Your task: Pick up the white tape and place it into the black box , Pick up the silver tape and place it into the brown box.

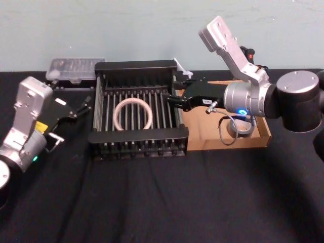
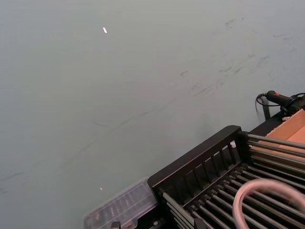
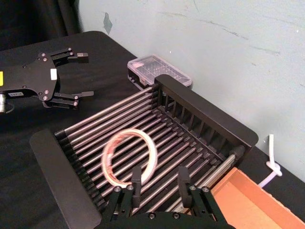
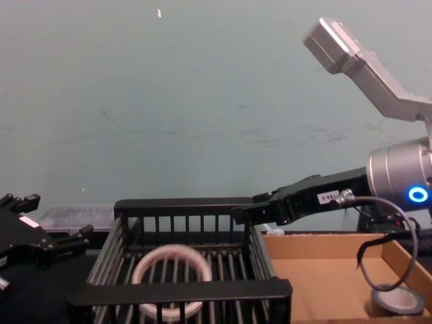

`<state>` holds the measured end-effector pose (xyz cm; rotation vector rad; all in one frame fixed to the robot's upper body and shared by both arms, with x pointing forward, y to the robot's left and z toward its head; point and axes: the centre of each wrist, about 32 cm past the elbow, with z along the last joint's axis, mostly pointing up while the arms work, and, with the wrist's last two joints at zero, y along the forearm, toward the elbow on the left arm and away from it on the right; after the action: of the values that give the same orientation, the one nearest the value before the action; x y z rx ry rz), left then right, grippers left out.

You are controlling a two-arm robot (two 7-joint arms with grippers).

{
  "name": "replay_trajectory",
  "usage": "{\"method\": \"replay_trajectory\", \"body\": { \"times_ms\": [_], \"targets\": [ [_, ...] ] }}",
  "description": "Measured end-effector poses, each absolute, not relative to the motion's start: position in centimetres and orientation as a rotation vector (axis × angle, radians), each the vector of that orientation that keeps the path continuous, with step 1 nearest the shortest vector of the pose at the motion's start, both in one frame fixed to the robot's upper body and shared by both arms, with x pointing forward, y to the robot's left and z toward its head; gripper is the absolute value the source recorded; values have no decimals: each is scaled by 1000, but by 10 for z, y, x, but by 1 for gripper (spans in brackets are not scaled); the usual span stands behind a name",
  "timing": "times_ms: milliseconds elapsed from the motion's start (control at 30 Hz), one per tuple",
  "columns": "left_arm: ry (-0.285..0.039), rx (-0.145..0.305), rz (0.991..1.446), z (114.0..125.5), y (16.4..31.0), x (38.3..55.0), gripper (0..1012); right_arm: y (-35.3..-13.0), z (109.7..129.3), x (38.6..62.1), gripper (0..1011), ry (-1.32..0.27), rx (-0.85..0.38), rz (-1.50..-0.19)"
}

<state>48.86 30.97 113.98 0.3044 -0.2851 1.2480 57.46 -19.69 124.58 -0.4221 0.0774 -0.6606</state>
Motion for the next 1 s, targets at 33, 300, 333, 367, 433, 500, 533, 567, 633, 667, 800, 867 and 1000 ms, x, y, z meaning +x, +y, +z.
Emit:
{"method": "replay_trajectory", "body": {
  "times_ms": [33,300,333,367,433,500,533,567,633,667,800,867,1000],
  "targets": [
    [-285,304,1248,1140,310,489,1001,-197,1246,575,481,78,-422,-661],
    [-285,304,1248,1140,310,489,1001,-197,1246,574,763,78,-422,-660],
    [-285,304,1248,1140,310,489,1002,-197,1246,574,784,78,-422,-661],
    [-285,304,1248,1140,310,489,1001,-197,1246,574,817,78,-422,-660],
    [-285,304,1248,1140,310,489,1001,-197,1246,574,855,78,-422,-660],
    [-285,304,1248,1140,310,489,1001,-197,1246,574,917,78,-422,-660],
    [-285,304,1248,1140,310,489,1001,-197,1246,574,954,78,-422,-660],
    [-285,304,1248,1140,310,489,1001,-197,1246,574,982,78,-422,-660],
    [-285,304,1248,1140,310,489,1001,-197,1246,574,1002,78,-422,-660],
    [-285,304,1248,1140,310,489,1001,-197,1246,574,1003,78,-422,-660],
    [-285,305,1248,1140,310,489,1001,-197,1246,574,1002,78,-422,-660],
    [-285,304,1248,1140,310,489,1001,-198,1246,573,1002,67,-422,-662],
    [-285,304,1248,1140,310,489,1001,-201,1246,567,1002,32,-414,-692]
  ]
}}
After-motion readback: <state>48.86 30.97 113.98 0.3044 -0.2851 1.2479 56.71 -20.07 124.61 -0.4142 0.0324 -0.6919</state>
